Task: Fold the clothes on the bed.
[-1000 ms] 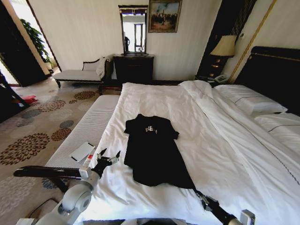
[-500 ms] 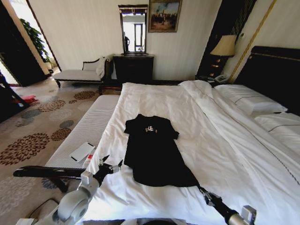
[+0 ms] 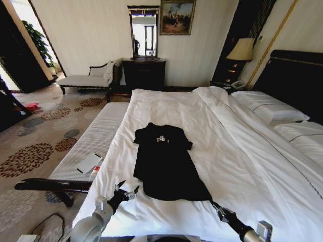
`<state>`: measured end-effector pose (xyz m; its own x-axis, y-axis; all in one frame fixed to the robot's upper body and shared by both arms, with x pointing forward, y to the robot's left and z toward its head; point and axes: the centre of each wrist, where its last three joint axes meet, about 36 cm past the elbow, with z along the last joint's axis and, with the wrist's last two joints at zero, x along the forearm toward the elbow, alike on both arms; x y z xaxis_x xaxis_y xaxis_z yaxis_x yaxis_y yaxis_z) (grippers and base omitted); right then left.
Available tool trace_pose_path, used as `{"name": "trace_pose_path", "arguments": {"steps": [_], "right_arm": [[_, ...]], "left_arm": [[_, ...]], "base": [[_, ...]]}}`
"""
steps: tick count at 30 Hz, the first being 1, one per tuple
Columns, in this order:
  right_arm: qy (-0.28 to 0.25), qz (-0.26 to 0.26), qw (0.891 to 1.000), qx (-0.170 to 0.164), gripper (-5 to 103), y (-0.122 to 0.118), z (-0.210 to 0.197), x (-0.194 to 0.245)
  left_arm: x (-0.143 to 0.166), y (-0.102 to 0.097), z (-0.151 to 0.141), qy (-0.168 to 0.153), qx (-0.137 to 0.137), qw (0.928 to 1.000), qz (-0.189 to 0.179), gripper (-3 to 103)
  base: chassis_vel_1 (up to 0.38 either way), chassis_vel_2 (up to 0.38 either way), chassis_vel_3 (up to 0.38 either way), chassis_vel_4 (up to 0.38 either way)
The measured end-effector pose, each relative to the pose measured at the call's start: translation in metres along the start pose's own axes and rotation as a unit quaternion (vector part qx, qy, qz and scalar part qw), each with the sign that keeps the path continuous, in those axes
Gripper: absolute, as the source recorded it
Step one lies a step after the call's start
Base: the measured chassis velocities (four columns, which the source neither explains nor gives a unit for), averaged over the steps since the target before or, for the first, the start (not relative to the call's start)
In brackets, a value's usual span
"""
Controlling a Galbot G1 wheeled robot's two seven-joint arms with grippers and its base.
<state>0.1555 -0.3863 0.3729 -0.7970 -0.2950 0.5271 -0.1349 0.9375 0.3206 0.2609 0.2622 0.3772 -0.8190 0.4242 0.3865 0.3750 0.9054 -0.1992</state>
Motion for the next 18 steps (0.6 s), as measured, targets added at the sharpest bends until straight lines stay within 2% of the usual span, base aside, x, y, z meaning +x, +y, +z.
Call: {"name": "trace_pose_path", "arguments": {"steps": [5,9,12,14,18], "right_arm": [[0.003,-0.001,1.0,0.0,0,0.0,0.003,-0.002],[0.004,-0.003,1.0,0.0,0,0.001,0.003,-0.003],[0.004,-0.004,1.0,0.002,0,0.002,0.001,-0.002],[0.004,-0.003,1.0,0.003,0,0.002,0.001,-0.002],[0.006,-0.002,1.0,0.005,0,0.0,0.0,-0.001]], "left_arm": [[-0.015,-0.002,0.002,-0.005,0.009,0.9999,0.0,102],[-0.031,-0.009,0.01,-0.005,0.013,0.9999,0.009,100],[-0.045,-0.018,0.014,-0.009,0.016,0.9997,0.018,88],[-0.047,-0.019,0.015,-0.01,0.017,0.9996,0.02,88],[-0.053,-0.027,0.018,-0.014,0.018,0.9994,0.027,70]], "base": [[0.0,0.0,0.0,0.0],[0.0,0.0,0.0,0.0],[0.0,0.0,0.0,0.0],[0.0,0.0,0.0,0.0],[0.0,0.0,0.0,0.0]]}}
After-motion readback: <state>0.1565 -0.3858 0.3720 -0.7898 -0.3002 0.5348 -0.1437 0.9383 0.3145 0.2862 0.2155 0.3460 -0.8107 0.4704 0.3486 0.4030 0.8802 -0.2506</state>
